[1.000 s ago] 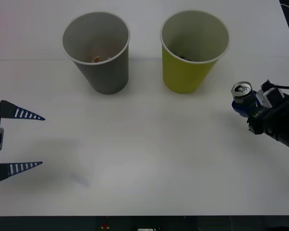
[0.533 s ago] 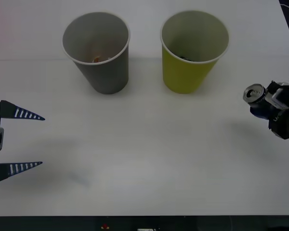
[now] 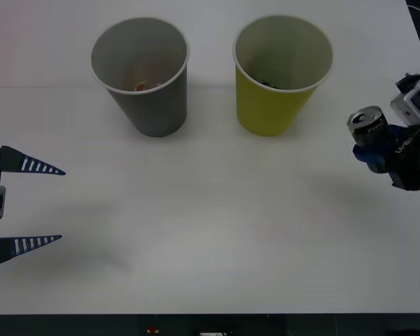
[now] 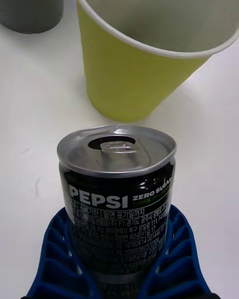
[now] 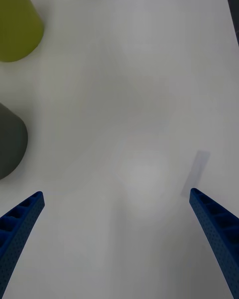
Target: Put the can into the green bin and the plastic bottle into the gray bin
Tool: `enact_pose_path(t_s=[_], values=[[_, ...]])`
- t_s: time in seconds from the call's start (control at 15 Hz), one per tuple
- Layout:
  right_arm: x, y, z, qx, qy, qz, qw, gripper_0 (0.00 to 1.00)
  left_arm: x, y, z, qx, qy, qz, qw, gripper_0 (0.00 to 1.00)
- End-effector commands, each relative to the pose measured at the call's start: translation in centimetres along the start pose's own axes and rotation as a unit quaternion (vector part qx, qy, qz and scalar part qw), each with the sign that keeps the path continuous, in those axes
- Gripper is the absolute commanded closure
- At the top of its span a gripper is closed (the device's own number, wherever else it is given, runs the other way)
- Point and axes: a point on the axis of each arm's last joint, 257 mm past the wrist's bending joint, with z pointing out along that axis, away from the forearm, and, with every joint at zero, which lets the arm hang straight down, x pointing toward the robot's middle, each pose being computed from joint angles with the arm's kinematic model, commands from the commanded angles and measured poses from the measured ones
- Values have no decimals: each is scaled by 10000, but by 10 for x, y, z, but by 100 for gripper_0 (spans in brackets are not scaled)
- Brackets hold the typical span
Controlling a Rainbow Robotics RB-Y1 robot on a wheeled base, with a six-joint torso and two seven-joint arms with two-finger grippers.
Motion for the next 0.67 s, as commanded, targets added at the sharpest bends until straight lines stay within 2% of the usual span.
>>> enact_pose_path(t_s=[0.07, 0.27, 0.4, 0.67], values=[[-25, -3, -3, 92, -98, 544, 9984, 100, 0, 0, 0, 0, 0, 0, 10000, 0], [-42, -1, -1, 126, -49, 852, 9963, 100, 0, 0, 0, 0, 0, 0, 10000, 0], [-49, -4, 1, 223, -5, 682, 9974, 100, 0, 0, 0, 0, 0, 0, 10000, 0], [-69, -17, 8, 199, -66, 581, 9981, 100, 0, 0, 0, 0, 0, 0, 10000, 0]])
